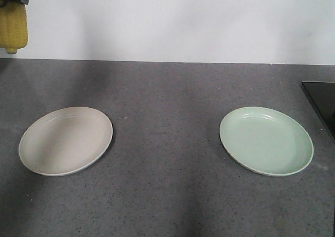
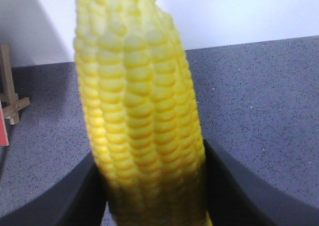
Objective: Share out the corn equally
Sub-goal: 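Carry the held corn cob with the right gripper over the green plate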
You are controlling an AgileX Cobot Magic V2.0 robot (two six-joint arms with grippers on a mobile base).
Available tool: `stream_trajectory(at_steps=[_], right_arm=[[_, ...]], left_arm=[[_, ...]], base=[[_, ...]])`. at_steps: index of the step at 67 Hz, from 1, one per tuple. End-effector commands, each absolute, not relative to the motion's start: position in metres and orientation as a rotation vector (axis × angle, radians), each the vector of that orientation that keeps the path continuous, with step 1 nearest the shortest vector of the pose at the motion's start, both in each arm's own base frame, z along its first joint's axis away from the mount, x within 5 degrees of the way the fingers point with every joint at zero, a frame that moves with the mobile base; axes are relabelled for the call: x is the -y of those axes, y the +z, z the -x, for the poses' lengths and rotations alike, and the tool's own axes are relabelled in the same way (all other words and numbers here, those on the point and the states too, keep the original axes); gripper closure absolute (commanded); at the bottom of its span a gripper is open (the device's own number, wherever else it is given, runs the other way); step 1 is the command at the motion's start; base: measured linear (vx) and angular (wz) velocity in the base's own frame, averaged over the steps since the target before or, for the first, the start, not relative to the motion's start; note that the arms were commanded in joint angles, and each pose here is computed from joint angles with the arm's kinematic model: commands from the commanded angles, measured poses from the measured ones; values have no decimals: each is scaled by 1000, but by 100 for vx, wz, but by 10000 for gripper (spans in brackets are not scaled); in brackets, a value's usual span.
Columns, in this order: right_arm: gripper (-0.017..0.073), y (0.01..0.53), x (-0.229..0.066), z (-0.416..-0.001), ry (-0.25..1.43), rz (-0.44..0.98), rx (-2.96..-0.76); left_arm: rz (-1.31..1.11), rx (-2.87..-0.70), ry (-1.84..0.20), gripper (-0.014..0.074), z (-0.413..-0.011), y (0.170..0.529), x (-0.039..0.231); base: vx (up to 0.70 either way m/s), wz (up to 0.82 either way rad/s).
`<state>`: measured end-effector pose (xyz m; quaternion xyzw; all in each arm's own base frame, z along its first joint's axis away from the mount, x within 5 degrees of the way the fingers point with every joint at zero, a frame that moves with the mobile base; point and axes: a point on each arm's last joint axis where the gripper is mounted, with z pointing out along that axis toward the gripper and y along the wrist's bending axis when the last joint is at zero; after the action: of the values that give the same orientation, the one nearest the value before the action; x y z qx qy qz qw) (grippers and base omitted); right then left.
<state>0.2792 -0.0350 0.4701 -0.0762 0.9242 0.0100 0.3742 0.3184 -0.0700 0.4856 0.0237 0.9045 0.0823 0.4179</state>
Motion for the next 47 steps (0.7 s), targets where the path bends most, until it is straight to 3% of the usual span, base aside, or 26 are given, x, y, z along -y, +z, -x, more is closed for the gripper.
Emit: stream_trajectory(at_steps=[1,20,38,47], right_arm=[[554,486,29,-268,74,210,-2296],[554,462,19,-303,335,216,-2333],[554,403,-18,-355,317,342,-2538],[554,376,-35,-372,290,335,-2633]], left_arm=[[-35,-2165,192,447,-302,509,63],[-35,-2165,192,447,-302,509,63],[-35,-2165,192,447,-302,509,63],[-35,-2165,192,447,-302,509,63]], base=[[0,0],[0,0],[0,0],[0,0]])
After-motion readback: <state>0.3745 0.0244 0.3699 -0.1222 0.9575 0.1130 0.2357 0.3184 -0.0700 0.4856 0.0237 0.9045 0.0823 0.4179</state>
